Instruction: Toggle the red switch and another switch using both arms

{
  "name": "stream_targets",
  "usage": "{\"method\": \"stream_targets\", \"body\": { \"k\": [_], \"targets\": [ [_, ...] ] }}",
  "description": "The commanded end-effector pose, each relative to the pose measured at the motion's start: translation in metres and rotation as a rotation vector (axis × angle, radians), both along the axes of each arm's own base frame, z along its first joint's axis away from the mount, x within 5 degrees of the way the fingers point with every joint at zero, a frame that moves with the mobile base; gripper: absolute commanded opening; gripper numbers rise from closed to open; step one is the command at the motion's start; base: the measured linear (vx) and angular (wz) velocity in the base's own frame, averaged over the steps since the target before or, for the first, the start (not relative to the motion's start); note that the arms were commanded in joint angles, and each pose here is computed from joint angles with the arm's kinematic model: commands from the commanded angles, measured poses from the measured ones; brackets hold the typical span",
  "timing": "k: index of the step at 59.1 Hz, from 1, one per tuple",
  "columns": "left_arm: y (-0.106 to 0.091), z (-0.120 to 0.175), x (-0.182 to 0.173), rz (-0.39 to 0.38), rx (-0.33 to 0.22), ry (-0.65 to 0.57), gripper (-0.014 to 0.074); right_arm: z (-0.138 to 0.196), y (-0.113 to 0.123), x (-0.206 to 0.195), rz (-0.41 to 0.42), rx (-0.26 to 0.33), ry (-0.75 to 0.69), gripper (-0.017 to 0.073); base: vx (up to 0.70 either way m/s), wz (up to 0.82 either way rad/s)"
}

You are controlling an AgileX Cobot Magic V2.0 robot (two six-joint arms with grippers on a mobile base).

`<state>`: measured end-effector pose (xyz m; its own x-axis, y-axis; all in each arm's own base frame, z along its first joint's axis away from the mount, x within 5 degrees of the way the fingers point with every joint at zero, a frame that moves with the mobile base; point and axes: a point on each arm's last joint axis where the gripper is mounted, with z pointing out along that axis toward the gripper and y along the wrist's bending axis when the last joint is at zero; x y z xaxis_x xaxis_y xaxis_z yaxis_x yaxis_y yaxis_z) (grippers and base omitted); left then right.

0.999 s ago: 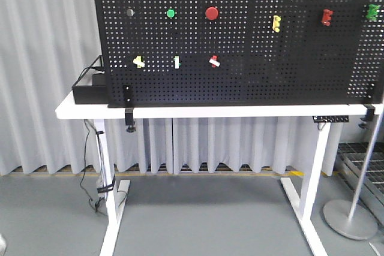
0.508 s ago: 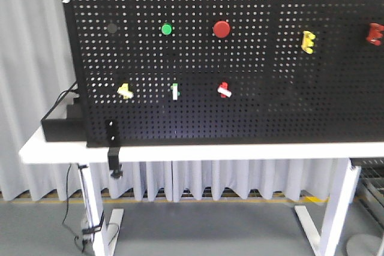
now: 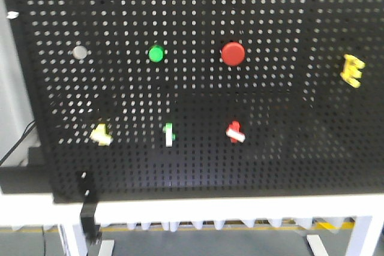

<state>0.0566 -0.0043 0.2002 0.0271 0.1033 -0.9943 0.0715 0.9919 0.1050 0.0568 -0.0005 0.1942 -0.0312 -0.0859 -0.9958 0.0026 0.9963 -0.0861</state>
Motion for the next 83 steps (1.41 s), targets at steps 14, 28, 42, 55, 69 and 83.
{"method": "stream_targets", "body": {
  "k": [14, 28, 42, 55, 69, 83],
  "targets": [
    [0.0006, 0.002, -0.0003, 0.007, -0.017, -0.07, 0.0002, 0.0062, 0.0003, -0.0006, 0.003, -0.01, -0.086, -0.0006, 0.27, 0.0],
    [0.0006, 0.002, -0.0003, 0.007, -0.017, -0.07, 0.0002, 0.0062, 0.0003, -0.0006, 0.003, -0.01, -0.086, -0.0006, 0.2, 0.01],
    [0.0006, 0.002, -0.0003, 0.007, -0.017, -0.07, 0.0002, 0.0062, 0.0003, -0.0006, 0.003, -0.01, -0.086, -0.0006, 0.12, 0.01],
    [0.0006, 0.002, -0.0003, 0.007, -0.017, -0.07, 0.0002, 0.0062, 0.0003, -0.0006, 0.003, -0.01, -0.086, -0.0006, 0.06, 0.01],
    [0.0006, 0.002, -0.0003, 0.007, -0.017, -0.07, 0.0002, 0.0062, 0.0003, -0.0006, 0.003, -0.01, -0.086, -0.0006, 0.01, 0.0],
    [0.0007, 0.004, -0.0005, 0.008, -0.021, -0.092, 0.0002, 0.0062, 0.0003, -0.0006, 0.003, -0.01, -0.086, -0.0006, 0.0, 0.0]
  ]
}}
